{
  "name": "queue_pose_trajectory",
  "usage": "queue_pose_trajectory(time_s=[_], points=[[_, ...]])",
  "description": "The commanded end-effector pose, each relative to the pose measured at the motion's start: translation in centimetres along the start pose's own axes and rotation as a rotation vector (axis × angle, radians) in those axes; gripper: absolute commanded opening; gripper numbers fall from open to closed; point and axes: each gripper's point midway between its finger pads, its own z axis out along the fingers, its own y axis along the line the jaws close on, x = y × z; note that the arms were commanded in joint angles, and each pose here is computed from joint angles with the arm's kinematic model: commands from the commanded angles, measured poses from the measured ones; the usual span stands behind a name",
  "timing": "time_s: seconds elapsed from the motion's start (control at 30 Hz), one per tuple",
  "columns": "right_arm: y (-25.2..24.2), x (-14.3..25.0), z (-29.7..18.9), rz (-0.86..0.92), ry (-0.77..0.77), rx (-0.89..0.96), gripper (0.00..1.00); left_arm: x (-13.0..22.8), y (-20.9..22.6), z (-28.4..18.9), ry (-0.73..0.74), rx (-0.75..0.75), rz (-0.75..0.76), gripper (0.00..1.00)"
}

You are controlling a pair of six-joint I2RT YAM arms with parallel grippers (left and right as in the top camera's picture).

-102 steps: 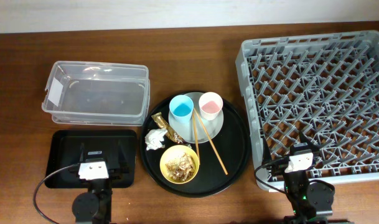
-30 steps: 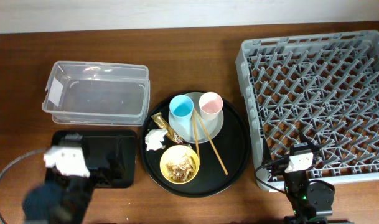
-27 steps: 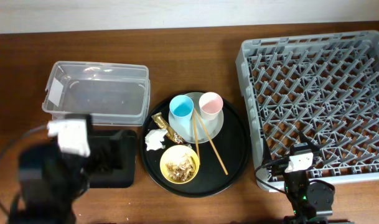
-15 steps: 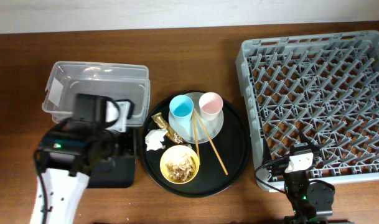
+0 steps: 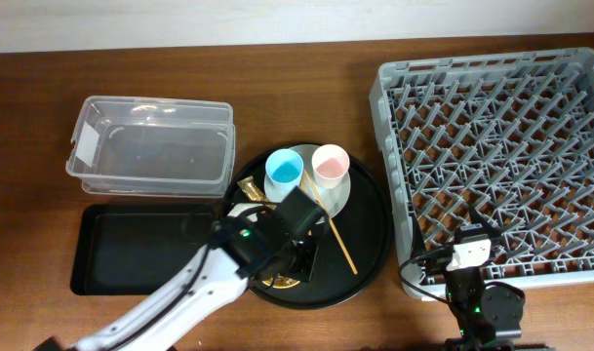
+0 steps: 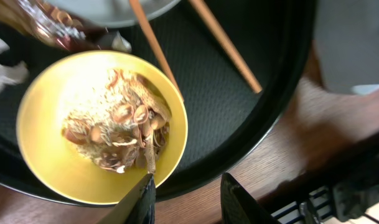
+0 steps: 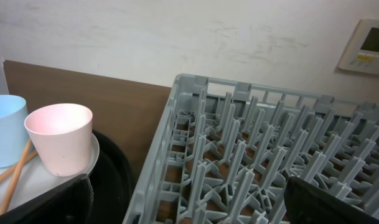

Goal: Sort waste into correct bins and load items into the dishwasher rack
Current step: 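Move the left gripper over the yellow bowl on the black tray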

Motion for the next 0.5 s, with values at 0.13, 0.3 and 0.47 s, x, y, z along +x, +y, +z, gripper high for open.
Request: queue_pose_trajectory(time_s=[0.13,0.3,0.47], points=[[0.0,0.2,0.0,0.004,0.002,0.001,0.99,0.6,0.0,2.4,0.031,-0.069,-0.003,0.33],[0.0,0.2,0.0,0.004,0.002,0.001,0.99,-0.1,0.5,2.4,-0.001,-0.100,-0.002,0.34],[0.0,0.2,0.0,0.004,0.002,0.000,0.98,0.2,0.6,3.6,-0.014,-0.092,-0.011,0.34]])
